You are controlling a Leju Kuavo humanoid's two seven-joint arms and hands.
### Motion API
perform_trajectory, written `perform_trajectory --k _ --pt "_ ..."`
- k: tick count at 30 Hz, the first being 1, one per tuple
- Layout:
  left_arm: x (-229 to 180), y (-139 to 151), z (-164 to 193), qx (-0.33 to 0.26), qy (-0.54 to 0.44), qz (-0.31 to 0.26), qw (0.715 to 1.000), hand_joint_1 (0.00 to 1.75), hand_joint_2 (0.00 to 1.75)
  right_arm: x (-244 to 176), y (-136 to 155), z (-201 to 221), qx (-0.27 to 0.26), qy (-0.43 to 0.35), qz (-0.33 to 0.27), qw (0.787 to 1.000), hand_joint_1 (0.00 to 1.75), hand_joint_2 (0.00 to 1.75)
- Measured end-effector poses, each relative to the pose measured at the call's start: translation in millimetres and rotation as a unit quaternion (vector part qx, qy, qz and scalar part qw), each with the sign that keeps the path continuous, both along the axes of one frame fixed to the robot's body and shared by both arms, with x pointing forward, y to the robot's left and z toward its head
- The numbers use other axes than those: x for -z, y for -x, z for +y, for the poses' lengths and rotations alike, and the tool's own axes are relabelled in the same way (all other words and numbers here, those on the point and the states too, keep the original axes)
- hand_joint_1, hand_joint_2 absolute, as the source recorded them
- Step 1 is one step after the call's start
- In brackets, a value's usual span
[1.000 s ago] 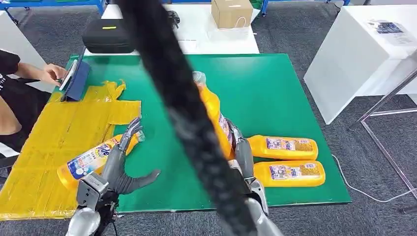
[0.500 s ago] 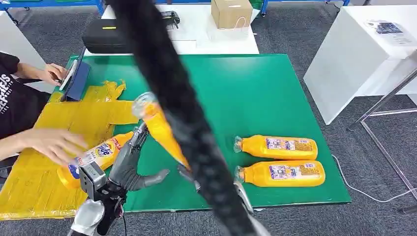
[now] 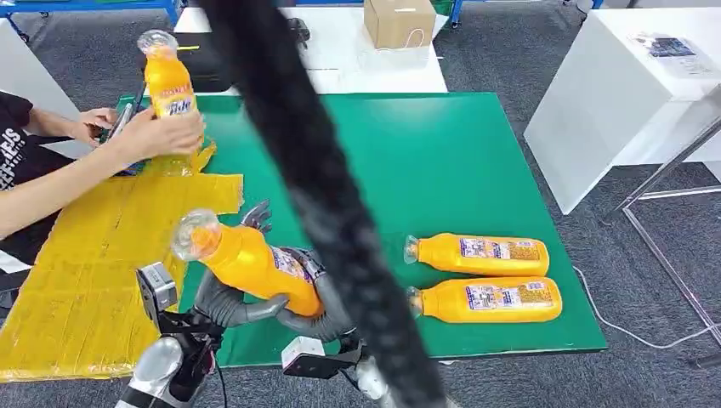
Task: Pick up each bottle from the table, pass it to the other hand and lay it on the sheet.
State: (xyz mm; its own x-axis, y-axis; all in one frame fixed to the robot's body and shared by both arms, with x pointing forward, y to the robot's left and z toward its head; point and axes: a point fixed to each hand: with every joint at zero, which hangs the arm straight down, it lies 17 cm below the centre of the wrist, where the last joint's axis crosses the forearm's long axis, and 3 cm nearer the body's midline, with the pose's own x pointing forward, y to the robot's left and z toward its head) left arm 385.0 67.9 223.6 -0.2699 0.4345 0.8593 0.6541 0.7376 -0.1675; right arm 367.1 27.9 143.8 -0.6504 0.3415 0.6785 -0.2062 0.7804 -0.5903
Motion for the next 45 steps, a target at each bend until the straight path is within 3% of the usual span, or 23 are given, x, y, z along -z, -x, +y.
perform_trajectory --k 2,3,4,19,20,21,28,29,38,45 --pt "0.9 0.0 0.4 0.001 0.003 0.003 1.000 0.00 1.75 2.1 -0.1 1.9 -0.002 0.006 0.000 1.000 1.75 1.75" --pt "0.9 -0.1 0.7 0.001 0.005 0.004 1.000 1.55 1.75 2.9 -0.1 2.9 -0.003 0.008 0.000 1.000 1.75 1.75" --pt "0.9 0.0 0.7 0.002 0.005 0.004 1.000 1.75 1.75 3.8 -0.2 3.6 -0.004 0.009 0.001 1.000 1.75 1.75" --pt "0.5 -4.4 7.3 -0.022 0.008 -0.002 1.000 1.75 1.75 10.2 -1.3 6.5 -0.009 0.012 0.013 1.000 1.75 1.75" --pt "-0.1 -4.9 7.9 -0.025 0.009 -0.003 1.000 1.75 1.75 10.3 -1.4 6.4 -0.008 0.011 0.014 1.000 1.41 1.75" --pt "-0.5 -5.3 8.5 -0.031 0.006 -0.008 0.999 1.75 1.75 10.4 -1.5 6.1 -0.008 0.010 0.015 1.000 0.65 1.75" --pt "-6.7 -4.2 7.6 -0.048 -0.003 -0.031 0.998 1.75 1.75 10.8 -2.1 4.3 -0.005 0.003 0.020 1.000 0.65 1.75" --pt "-6.3 -3.8 7.1 -0.048 -0.004 -0.031 0.998 1.75 1.75 10.8 -2.0 4.3 -0.005 0.002 0.020 1.000 0.00 1.75" --pt "-31.5 -6.8 16.8 -0.081 0.006 -0.066 0.995 1.75 1.75 11.3 8.3 -5.6 0.012 -0.028 0.035 0.999 0.00 1.75" --pt "-41.8 -28.2 52.7 -0.224 -0.108 -0.155 0.956 1.75 1.75 -16.1 -4.9 -53.5 0.076 -0.092 0.040 0.992 0.00 1.75"
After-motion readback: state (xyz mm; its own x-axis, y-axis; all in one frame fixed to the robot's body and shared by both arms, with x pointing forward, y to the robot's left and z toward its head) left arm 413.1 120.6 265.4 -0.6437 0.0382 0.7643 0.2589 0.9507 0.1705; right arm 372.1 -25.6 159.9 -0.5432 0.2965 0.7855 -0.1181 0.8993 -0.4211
